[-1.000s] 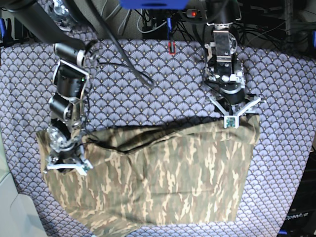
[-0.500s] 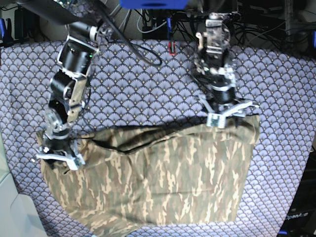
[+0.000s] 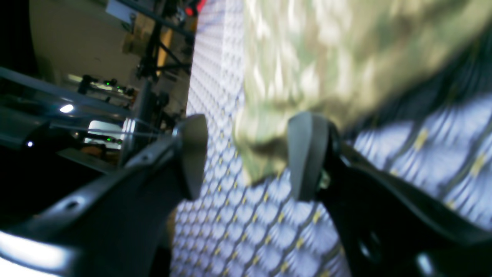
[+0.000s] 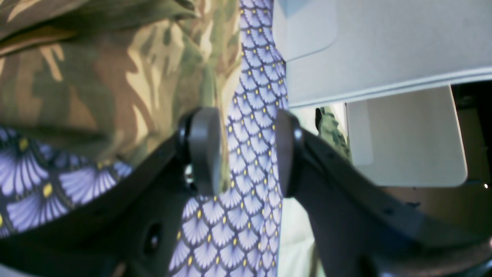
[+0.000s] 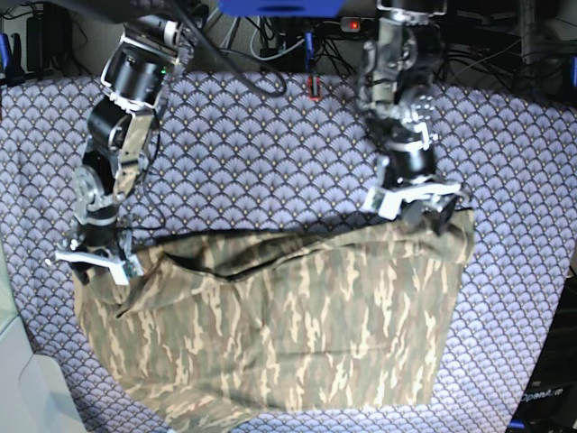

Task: Fold the T-shirt properly
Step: 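Lift the shirt edge with both grippers, raising the left gripper's corner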

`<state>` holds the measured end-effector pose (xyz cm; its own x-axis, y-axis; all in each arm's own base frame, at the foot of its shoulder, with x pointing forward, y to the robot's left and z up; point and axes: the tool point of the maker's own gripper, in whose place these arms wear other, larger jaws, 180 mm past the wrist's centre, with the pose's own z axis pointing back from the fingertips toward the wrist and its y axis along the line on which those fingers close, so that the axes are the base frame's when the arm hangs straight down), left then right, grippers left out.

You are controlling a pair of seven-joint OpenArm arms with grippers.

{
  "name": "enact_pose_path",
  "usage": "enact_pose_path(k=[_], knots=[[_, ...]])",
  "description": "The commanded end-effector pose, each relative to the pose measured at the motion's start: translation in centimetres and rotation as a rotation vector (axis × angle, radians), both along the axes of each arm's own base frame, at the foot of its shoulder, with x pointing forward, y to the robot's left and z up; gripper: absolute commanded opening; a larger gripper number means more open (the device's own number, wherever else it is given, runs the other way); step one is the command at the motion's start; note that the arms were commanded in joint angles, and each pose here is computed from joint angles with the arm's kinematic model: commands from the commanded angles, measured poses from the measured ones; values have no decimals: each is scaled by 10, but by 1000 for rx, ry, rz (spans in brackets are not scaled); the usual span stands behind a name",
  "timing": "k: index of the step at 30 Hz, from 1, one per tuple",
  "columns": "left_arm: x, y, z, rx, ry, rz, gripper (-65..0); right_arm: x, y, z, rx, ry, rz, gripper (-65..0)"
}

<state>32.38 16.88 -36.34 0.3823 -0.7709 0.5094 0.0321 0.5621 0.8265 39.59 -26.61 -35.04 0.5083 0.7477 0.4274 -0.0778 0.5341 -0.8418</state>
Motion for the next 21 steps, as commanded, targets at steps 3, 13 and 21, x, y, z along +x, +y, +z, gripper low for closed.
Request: enact_pose_path(k=[3,13,21], knots=[[6,16,16,75,-42,-13,-318,9,-3,19,-15,-60,-8,-402],[8,27,-13,272,194,-163,-318,2,-4,11,-12,-41,-9,-402],[23,36,-18,443,246,-188,-318,-3,-14,10,-6,-39,-41,-402]])
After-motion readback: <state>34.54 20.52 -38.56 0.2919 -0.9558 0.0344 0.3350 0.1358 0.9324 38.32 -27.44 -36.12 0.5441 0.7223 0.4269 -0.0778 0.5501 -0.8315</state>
